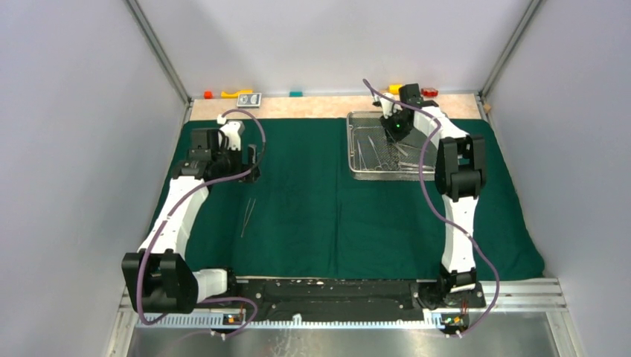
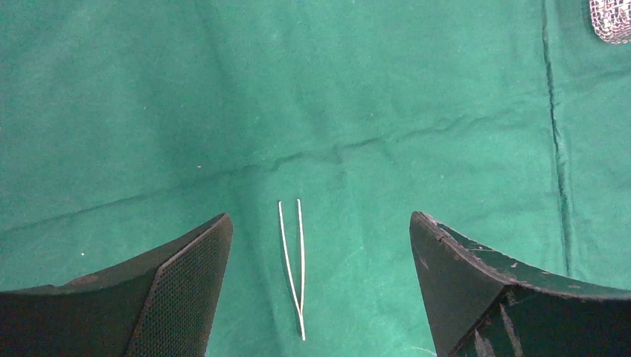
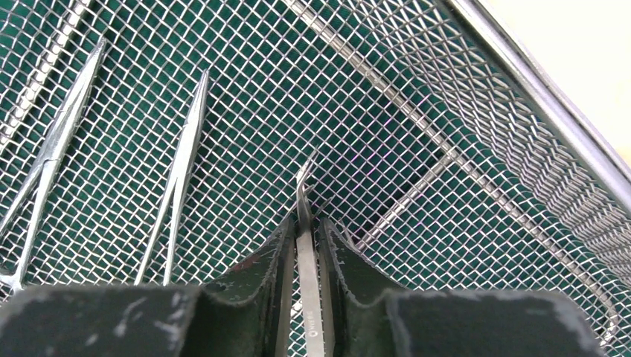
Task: Open and lay out the surgical kit
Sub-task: Pick up the medical item from the container.
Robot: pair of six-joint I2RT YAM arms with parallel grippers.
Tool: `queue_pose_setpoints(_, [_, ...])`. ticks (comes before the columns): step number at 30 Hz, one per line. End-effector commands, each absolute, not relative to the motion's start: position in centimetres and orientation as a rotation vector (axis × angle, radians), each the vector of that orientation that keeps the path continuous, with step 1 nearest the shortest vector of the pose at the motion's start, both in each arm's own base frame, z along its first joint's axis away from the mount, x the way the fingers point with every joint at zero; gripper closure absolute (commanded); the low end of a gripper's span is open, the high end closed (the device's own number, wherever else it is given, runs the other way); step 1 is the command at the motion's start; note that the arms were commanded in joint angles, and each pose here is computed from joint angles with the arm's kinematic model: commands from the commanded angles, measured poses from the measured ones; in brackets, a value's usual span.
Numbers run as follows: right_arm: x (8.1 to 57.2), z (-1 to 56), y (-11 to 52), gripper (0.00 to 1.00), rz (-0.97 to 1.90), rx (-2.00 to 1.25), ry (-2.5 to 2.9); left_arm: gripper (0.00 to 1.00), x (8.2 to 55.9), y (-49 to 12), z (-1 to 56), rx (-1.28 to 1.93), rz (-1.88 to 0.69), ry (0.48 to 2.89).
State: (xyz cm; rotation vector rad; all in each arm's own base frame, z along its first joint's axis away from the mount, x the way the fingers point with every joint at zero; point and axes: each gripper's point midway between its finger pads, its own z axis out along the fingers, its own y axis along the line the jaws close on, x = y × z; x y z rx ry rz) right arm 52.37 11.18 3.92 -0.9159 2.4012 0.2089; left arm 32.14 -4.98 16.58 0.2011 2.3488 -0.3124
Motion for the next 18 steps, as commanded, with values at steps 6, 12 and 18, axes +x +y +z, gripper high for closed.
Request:
queue_pose_setpoints(6, [53.2,8.0,12.3,0.91,0.230,-0.913,2.317,0.06,34.4,-5.7,18.7,0.235,-0.353,2.264])
queue_pose_setpoints(12, [53.2,11.4,12.5,0.96,0.231,-0.886,2.260,0.06,34.7,-6.5,19.2,0.250,-0.395,2.247])
queue_pose_setpoints(18, [52.6,14.6,13.2,1.00,0.269,-0.859,2.205,0.06,34.9,-8.2,20.1,0.290,-0.472,2.208])
